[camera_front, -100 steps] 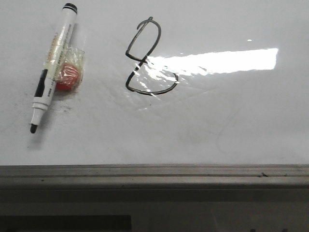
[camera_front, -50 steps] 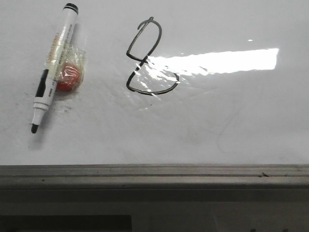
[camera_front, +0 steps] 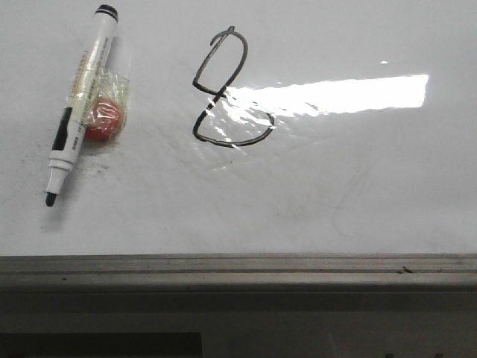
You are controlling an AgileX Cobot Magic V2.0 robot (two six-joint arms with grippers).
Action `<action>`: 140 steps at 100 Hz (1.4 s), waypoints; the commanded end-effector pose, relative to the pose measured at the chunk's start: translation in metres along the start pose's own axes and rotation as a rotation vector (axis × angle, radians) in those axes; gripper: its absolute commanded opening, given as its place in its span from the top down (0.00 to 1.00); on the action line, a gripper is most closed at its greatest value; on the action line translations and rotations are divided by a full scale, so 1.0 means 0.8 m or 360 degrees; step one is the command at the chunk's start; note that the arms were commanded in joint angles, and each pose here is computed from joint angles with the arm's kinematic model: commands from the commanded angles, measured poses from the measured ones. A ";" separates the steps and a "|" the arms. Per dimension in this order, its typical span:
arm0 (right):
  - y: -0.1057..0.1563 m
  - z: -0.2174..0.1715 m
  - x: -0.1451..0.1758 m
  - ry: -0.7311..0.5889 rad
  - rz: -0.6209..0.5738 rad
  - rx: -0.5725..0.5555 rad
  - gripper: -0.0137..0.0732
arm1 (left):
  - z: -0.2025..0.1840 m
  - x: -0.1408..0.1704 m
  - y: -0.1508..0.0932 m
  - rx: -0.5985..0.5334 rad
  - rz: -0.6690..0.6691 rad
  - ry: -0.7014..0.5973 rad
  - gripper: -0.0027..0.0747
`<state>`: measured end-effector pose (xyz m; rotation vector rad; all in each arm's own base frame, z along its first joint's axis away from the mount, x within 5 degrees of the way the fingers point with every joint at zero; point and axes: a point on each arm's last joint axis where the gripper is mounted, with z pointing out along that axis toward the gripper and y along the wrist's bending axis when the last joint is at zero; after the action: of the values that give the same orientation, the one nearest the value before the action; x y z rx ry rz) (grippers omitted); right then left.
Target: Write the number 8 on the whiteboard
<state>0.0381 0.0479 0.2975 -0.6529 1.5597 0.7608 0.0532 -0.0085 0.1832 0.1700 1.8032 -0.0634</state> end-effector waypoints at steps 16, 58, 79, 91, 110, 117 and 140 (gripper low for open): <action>0.001 -0.002 -0.017 -0.0140 -0.0028 -0.0004 0.92 | 0.001 0.006 0.000 -0.0001 -0.0047 -0.0073 0.99; 0.001 -0.002 -0.017 -0.0140 -0.0028 -0.0004 0.92 | 0.001 0.006 0.000 -0.0001 -0.0047 -0.0073 0.99; 0.001 -0.002 -0.017 -0.0140 -0.0028 -0.0004 0.92 | 0.001 0.006 0.000 -0.0001 -0.0047 -0.0073 0.99; 0.001 -0.002 -0.017 -0.0140 -0.0028 -0.0004 0.92 | 0.001 0.006 0.000 -0.0001 -0.0047 -0.0073 0.99; -0.002 0.006 -0.003 -0.0228 -0.0029 0.0022 0.92 | 0.001 0.006 0.000 -0.0001 -0.0047 -0.0073 0.99; -0.005 0.008 0.003 -0.0330 -0.0032 0.0054 0.92 | 0.001 0.006 0.000 -0.0001 -0.0047 -0.0073 0.99; -0.021 0.008 0.022 -0.0766 -0.0142 0.0300 0.92 | 0.001 0.006 0.000 -0.0001 -0.0047 -0.0073 0.99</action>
<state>0.0534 0.0488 0.2620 -0.4576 1.3228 0.6806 0.0531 -0.0088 0.1829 0.1661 1.8074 -0.0706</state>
